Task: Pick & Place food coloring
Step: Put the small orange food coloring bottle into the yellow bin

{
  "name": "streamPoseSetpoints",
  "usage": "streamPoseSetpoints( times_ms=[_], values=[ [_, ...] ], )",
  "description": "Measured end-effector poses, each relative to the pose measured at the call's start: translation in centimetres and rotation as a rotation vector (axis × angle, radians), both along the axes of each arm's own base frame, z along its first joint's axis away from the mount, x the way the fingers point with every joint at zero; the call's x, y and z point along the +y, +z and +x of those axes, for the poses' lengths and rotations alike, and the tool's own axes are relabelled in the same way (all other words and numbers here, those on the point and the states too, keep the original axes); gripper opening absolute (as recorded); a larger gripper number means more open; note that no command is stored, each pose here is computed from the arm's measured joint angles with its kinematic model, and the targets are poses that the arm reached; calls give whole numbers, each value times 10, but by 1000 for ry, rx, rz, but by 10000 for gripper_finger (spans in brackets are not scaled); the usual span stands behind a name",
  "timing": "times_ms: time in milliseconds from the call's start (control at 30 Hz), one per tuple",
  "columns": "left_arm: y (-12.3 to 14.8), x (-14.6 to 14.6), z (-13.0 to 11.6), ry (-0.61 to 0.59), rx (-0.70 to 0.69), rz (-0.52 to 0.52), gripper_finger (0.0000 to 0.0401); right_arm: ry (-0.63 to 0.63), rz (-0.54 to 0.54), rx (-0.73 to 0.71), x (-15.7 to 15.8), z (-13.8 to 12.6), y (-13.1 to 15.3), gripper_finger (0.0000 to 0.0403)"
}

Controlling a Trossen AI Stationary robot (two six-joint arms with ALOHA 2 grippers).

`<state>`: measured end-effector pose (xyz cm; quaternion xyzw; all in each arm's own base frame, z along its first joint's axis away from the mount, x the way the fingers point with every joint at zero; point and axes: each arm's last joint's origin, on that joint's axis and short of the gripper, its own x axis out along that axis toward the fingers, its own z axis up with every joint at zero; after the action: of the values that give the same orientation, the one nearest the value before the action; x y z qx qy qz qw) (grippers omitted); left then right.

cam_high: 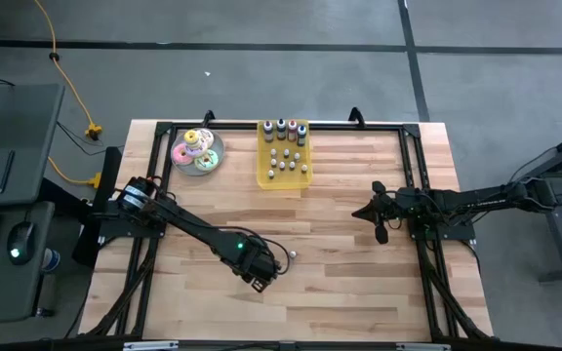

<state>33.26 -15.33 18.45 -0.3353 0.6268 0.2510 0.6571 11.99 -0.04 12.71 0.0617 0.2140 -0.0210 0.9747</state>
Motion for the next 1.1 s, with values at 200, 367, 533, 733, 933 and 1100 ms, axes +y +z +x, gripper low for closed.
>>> streamPoseSetpoints(
  times_ms=[200,367,533,733,933,1100],
  values=[
    [1,0,0,-4,3,1,49,0,0,0,0,0,0,0],
    [1,0,0,-19,2,2,43,0,0,0,0,0,0,0],
    [7,1,-2,-38,0,-31,42,0,0,0,0,0,0,0],
    [32,6,-13,-64,-32,-40,41,0,0,0,0,0,0,0],
    [65,16,-30,-113,-121,44,40,0,0,0,0,0,0,0],
    [90,23,-45,-187,-202,110,40,0,0,0,0,0,0,0]
  ],
)
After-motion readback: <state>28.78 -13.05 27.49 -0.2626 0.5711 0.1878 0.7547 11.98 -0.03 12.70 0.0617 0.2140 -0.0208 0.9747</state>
